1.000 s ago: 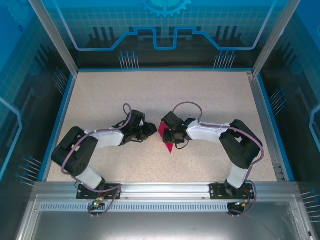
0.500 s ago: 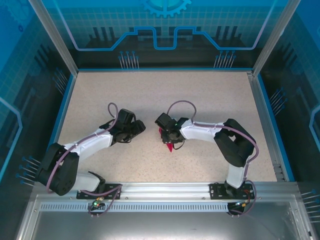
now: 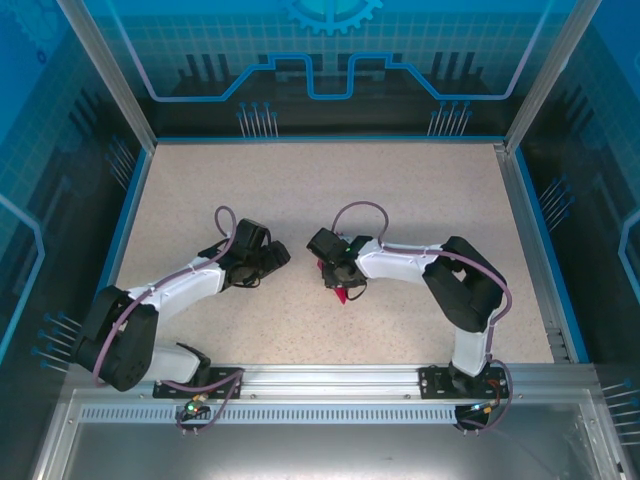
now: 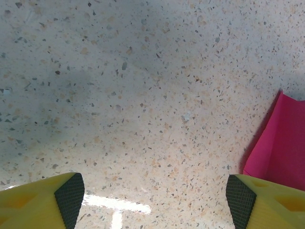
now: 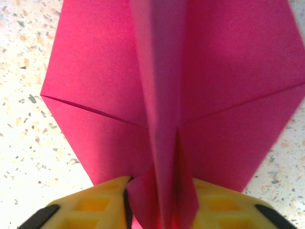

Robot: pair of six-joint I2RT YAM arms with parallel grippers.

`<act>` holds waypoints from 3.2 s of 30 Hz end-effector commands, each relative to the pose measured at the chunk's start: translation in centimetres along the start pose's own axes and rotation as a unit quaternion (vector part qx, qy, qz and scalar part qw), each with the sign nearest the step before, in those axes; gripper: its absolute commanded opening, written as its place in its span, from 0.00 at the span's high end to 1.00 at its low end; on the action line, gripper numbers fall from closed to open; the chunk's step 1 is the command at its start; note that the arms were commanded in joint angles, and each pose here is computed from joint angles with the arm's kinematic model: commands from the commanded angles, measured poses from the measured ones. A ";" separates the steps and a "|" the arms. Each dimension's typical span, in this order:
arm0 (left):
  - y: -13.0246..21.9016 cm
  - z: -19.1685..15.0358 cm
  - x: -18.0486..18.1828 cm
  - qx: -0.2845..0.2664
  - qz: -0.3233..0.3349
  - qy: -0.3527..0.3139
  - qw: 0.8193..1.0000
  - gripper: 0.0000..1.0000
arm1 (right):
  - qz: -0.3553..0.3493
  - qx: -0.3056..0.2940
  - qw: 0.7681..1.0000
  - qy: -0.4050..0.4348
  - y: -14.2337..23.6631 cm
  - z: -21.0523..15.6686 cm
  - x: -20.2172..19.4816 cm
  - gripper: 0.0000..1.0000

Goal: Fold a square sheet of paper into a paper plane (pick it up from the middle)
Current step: Move a paper plane to the center of the table, then reset both arms

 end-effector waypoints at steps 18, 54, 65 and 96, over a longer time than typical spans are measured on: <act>-0.9 0.0 0.7 0.013 0.023 -0.006 1.000 0.17 | -0.040 -0.021 0.999 0.019 1.2 1.0 0.4 0.72; 2.3 0.2 2.6 -0.022 0.052 -0.035 0.998 0.01 | 0.012 -0.088 0.996 0.031 -1.0 13.7 -1.6 0.96; 1.5 0.1 2.7 -0.010 0.066 -0.032 0.997 0.01 | -0.034 -0.040 0.999 0.009 -3.4 14.0 -1.8 0.95; 8.4 3.6 0.1 -0.167 0.040 -0.112 0.979 0.02 | -0.131 -0.276 0.951 -0.049 17.0 11.2 -12.2 0.08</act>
Point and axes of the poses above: each hand's point on the last joint's axis, 136 mm out from that joint toward the fingers, its own y axis back along the fingers, its own x axis along the line the jaws close on, z = x × y, the point moved 10 cm from there along y, back along the fingers, and after that the axes turned 14 degrees about y, right-handed, at the moved point
